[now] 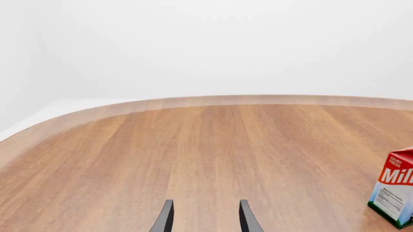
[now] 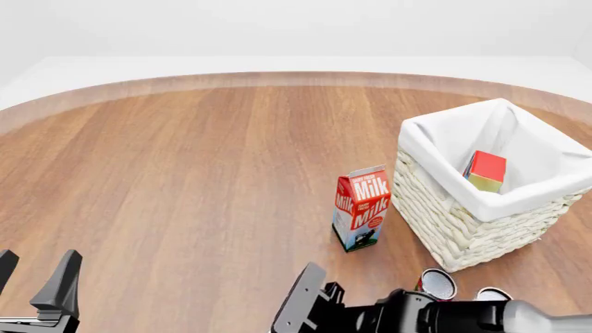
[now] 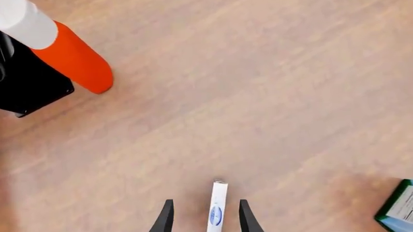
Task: Pick up the cream cheese box and the butter, and put them in the basket.
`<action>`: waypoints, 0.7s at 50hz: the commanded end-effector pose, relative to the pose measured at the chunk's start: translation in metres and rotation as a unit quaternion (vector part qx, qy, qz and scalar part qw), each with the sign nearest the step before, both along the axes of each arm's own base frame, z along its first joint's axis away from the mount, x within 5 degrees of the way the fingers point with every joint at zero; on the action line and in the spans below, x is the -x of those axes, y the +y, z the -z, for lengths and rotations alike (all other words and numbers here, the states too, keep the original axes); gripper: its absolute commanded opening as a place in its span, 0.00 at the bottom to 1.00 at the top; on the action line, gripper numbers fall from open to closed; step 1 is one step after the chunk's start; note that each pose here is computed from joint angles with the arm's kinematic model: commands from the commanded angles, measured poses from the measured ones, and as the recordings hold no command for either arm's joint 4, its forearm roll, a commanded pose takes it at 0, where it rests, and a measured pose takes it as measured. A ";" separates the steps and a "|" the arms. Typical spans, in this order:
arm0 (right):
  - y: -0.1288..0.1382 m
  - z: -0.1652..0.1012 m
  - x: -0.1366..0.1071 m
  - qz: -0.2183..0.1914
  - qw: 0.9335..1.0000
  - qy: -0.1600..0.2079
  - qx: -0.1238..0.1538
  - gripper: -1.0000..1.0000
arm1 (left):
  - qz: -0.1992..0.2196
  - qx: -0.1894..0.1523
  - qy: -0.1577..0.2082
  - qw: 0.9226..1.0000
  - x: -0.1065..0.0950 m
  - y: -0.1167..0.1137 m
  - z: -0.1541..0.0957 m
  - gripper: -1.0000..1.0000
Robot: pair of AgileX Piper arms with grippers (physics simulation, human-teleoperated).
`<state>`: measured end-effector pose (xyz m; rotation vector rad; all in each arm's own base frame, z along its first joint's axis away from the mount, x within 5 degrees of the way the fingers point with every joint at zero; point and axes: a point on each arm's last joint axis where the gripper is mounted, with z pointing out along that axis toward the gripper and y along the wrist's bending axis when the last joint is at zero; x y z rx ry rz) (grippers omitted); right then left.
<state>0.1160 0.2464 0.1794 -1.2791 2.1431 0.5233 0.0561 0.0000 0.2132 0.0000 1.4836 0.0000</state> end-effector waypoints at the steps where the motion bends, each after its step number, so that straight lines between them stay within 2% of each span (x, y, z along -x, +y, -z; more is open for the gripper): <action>1: 0.001 0.007 0.000 0.003 1.000 0.004 0.002 1.00 | 0.000 0.000 0.000 1.000 0.000 0.000 0.000 1.00; 35: 0.003 0.023 0.002 0.008 1.000 0.016 0.003 1.00 | 0.000 0.000 0.000 1.000 0.000 0.000 0.000 1.00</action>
